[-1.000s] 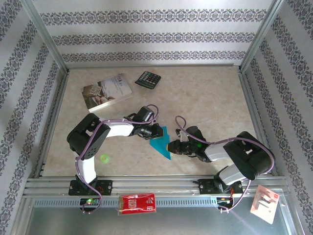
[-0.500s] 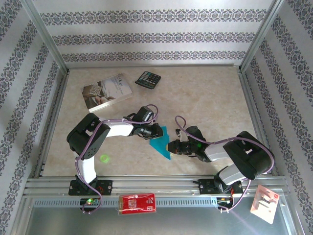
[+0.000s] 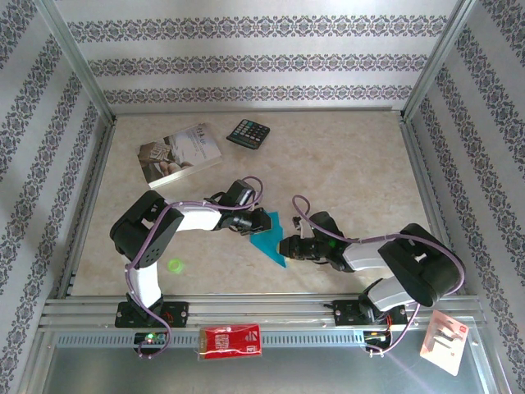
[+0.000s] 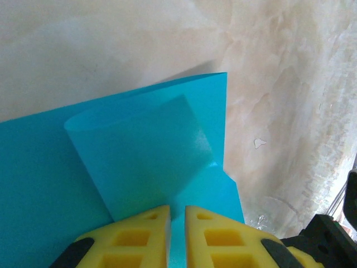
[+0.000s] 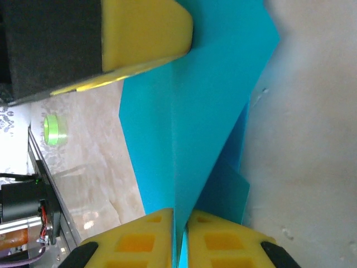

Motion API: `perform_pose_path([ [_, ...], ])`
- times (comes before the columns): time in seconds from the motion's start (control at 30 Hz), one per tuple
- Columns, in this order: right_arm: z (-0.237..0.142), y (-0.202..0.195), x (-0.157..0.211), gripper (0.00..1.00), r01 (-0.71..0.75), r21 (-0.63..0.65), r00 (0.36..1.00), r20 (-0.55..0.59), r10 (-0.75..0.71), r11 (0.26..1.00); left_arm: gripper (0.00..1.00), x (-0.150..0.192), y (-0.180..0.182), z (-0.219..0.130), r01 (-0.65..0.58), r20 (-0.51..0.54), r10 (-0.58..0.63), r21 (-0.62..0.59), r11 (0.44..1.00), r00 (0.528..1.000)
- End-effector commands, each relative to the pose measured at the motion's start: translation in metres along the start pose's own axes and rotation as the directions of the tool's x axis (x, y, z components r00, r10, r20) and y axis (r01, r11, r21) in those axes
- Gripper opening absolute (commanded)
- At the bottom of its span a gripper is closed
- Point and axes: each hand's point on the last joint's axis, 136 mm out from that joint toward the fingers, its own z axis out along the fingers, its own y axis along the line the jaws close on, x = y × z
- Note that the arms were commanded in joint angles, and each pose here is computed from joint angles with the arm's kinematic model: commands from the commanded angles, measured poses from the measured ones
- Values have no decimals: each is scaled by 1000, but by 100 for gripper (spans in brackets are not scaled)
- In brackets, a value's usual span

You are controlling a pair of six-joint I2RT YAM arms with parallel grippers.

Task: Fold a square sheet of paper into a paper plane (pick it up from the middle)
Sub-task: Fourth fold the wing at the center of the table.

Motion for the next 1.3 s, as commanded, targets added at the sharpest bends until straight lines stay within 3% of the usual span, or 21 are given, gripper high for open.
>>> perform_pose_path([
  [0.0,-3,4,3,15,-7,12,1000,-5,7,1000,15,14,42,1,63,-19,-66,-121,991,998],
  [0.8,-6,26,-11,11,-1,-77,997,79,7,997,15,14,44,2,60,-20,-64,-128,990,998],
  [1.27,-14,2,-1,23,-67,-12,994,83,68,998,15,12,42,0,50,-21,-54,-132,990,998],
])
